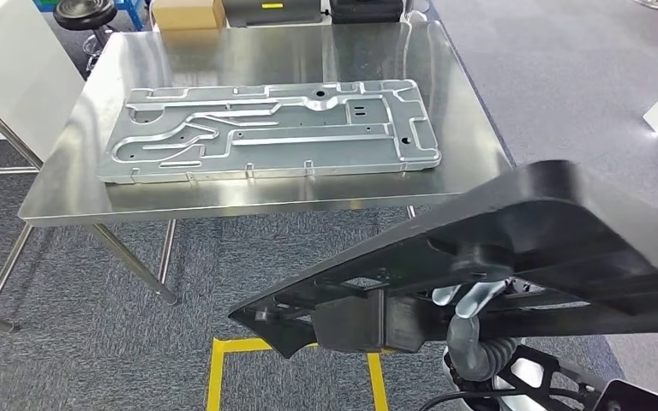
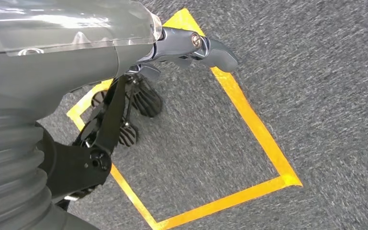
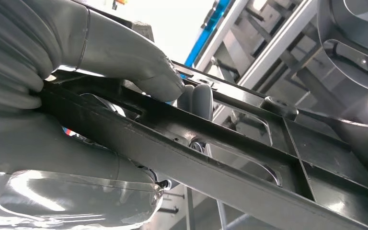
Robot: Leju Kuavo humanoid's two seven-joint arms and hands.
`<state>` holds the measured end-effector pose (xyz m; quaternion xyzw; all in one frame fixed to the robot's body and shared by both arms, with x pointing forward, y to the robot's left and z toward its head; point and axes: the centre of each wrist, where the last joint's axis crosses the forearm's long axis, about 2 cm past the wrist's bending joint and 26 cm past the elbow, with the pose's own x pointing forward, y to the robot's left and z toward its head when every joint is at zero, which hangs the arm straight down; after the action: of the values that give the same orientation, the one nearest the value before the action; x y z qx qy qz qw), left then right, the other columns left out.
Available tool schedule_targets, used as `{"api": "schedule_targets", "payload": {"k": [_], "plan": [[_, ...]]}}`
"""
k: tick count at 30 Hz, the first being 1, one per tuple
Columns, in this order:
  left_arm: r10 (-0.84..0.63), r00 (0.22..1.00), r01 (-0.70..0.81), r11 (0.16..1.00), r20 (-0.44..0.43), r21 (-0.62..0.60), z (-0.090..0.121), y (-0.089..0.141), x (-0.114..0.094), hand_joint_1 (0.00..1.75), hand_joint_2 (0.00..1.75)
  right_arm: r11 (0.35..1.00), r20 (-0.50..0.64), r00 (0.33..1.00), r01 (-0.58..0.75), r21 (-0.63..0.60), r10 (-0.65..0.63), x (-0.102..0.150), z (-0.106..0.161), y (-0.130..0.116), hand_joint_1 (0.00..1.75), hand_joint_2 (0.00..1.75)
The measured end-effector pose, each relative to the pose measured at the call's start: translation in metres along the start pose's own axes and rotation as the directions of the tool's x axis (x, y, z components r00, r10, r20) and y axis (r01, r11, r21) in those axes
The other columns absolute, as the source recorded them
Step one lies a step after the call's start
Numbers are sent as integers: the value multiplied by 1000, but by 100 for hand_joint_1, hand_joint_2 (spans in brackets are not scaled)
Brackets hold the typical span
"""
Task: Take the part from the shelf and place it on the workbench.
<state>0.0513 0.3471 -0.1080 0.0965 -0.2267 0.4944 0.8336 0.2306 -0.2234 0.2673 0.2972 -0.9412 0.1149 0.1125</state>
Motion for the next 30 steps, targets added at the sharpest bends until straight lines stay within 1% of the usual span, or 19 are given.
{"api": "schedule_targets", "payload": {"k": [10,18,30], "plan": [[-2,1000,2,1000,4,6,0,5,-1,0,175,1000,7,1000,-16,-12,16,10,2,3,175,175],[7,1000,-7,1000,12,-9,0,4,0,0,175,999,48,998,-39,-2,39,17,-7,2,175,175],[16,1000,-16,1000,18,-17,0,2,1,0,175,998,65,996,-64,5,64,25,-9,-4,175,175]]}}
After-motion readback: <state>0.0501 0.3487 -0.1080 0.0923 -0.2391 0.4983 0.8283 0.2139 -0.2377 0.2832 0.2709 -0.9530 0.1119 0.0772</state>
